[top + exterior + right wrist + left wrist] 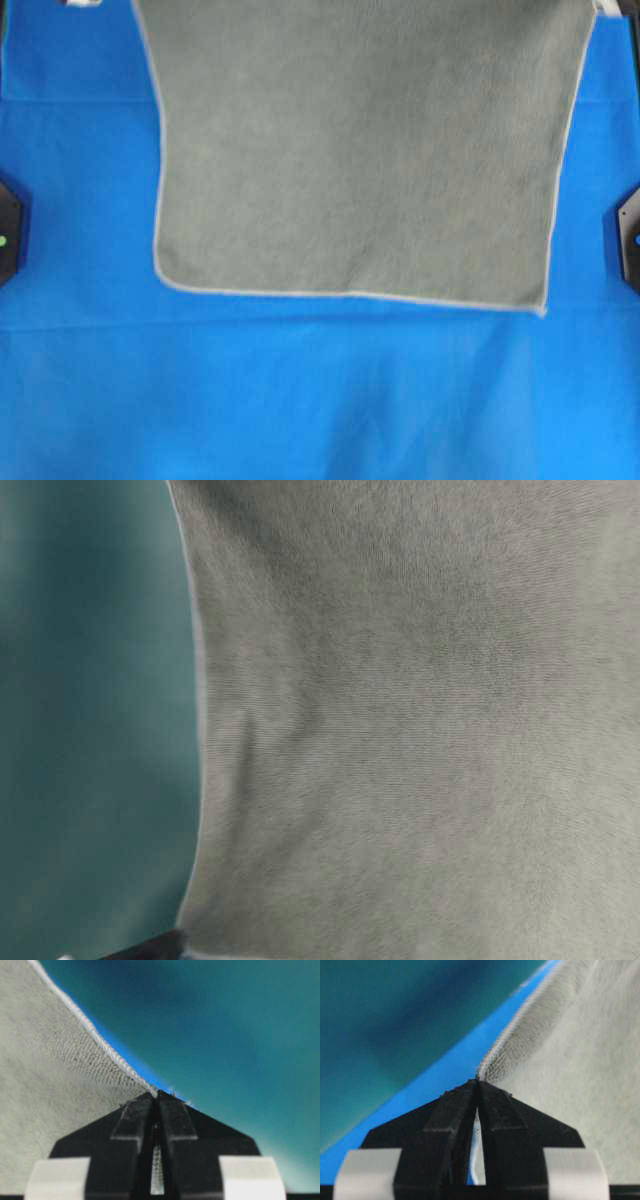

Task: Fold a large towel.
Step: 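Lay the towel flat on the table and open both grippers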

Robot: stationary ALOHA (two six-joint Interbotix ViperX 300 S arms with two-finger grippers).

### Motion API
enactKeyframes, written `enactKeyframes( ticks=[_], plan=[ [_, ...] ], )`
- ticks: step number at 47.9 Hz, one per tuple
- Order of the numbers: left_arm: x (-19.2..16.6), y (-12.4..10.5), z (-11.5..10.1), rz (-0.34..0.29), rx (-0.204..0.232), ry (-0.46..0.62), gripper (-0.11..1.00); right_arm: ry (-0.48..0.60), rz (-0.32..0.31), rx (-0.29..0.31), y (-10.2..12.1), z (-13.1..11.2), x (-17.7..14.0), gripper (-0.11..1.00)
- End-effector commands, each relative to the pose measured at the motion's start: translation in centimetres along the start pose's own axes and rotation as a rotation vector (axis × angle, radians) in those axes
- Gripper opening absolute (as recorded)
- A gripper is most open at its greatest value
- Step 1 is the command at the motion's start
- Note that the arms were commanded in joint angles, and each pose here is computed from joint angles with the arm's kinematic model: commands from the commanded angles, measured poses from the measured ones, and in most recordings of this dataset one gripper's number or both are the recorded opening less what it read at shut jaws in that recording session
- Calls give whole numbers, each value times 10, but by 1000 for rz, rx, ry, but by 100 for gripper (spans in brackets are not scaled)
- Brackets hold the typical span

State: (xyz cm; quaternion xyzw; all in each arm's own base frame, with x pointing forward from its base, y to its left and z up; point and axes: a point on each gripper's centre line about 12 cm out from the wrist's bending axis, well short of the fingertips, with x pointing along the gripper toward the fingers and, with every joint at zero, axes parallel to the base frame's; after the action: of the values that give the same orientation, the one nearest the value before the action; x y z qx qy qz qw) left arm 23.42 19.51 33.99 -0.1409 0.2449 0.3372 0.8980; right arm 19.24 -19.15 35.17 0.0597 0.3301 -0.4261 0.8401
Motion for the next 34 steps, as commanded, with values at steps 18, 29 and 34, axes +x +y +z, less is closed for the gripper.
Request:
enactKeyframes(
  ticks=[18,29,34],
  plan=[
    [1,-69,-59,-208,139,92,1,107,148,27,32,-64,-5,0],
    [11,-103,-146,-338,236,214,1,266,375,-1,81,-140,-9,0],
    [10,-118,-176,-402,268,233,1,308,467,-17,103,-163,-10,0]
  ],
)
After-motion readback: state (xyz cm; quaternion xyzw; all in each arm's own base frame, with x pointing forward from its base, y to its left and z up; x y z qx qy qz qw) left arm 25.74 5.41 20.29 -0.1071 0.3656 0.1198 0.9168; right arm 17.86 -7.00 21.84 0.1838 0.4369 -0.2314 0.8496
